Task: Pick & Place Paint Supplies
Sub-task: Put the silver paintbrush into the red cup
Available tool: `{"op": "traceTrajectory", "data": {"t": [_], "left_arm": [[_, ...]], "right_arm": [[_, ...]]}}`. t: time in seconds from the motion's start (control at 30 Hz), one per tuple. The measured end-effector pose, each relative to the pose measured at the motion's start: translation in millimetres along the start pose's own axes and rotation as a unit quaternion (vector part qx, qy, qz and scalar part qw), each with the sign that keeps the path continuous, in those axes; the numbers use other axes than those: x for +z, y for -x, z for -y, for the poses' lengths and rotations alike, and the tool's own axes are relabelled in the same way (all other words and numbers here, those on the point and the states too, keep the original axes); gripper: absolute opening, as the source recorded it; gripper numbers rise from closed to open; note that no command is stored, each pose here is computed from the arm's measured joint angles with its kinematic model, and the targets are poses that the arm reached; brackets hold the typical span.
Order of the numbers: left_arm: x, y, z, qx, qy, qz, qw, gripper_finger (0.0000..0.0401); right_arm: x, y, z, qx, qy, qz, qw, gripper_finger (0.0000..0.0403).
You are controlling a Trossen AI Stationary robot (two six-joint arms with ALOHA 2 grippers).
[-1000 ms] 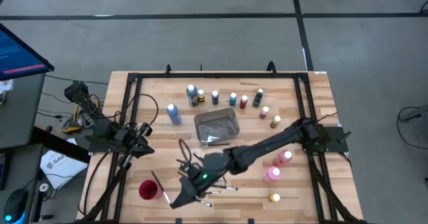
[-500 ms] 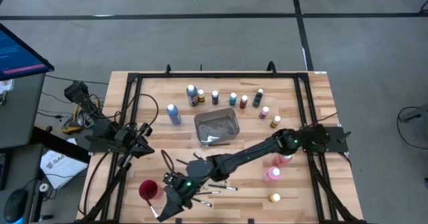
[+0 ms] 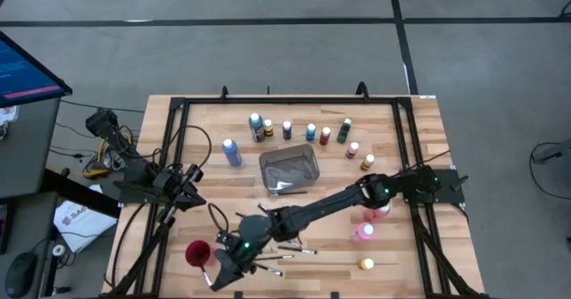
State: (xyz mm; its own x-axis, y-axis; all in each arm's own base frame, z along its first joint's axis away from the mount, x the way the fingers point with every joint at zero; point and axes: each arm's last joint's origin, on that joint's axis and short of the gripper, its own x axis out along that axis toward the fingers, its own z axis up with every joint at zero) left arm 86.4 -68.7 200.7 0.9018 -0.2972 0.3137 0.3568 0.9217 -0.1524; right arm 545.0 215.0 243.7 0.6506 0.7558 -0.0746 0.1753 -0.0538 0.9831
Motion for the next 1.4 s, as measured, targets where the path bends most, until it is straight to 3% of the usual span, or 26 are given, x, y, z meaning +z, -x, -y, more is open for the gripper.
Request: {"op": "traceTrajectory", "data": {"t": [0.83,0.97,1.4], "left_arm": [[0,0,0,0.0,0.0,0.001,1.0,0.0003],[0,0,0,0.0,0.0,0.001,1.0,0.0003],[0,0,0,0.0,0.001,0.002,1.0,0.0003]], "right_arm": [[13,7,9,-0.041,0.023,0.008,0.999,0.0],[16,1,21,-0.036,0.019,0.005,0.999,0.0],[16,-2,25,-0.027,0.008,-0.01,1.0,0.0]]}}
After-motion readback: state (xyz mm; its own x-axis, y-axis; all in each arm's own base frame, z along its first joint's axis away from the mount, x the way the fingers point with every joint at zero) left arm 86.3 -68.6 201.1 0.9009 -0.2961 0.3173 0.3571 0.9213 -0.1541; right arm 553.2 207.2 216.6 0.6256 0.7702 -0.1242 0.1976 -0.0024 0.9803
